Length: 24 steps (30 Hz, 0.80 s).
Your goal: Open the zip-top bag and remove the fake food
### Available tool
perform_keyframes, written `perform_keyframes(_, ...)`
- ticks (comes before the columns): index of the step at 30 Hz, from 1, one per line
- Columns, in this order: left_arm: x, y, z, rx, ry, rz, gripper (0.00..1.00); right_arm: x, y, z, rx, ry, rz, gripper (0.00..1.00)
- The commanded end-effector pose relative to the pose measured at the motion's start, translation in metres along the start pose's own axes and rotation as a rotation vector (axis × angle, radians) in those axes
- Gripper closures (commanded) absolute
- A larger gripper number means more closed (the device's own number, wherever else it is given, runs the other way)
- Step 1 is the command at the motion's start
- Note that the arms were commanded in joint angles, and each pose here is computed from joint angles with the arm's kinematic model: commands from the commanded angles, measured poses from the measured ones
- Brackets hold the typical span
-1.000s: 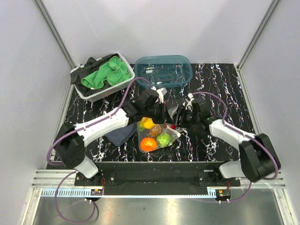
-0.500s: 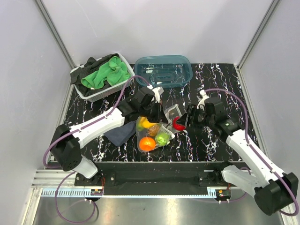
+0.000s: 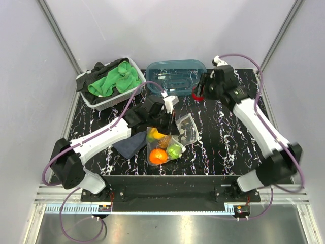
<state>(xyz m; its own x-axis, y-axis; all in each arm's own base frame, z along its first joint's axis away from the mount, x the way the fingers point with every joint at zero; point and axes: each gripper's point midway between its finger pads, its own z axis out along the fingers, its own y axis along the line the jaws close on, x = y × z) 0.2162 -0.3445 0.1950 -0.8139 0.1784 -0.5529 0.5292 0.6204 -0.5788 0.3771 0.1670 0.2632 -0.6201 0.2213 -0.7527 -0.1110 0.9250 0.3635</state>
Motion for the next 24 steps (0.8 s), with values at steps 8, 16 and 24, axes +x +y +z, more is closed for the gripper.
perform_keyframes(8,-0.001,-0.035,-0.004,0.277,0.113,0.292,1.00,-0.072,-0.068,0.152,0.208,-0.073,-0.081,0.75)
perform_keyframes(16,-0.007,-0.034,-0.013,0.324,0.107,0.342,1.00,-0.064,-0.091,0.214,0.223,-0.027,-0.073,0.58)
perform_keyframes(24,-0.011,-0.023,-0.016,0.298,0.103,0.313,0.98,-0.056,-0.086,0.228,0.207,0.047,-0.020,0.16)
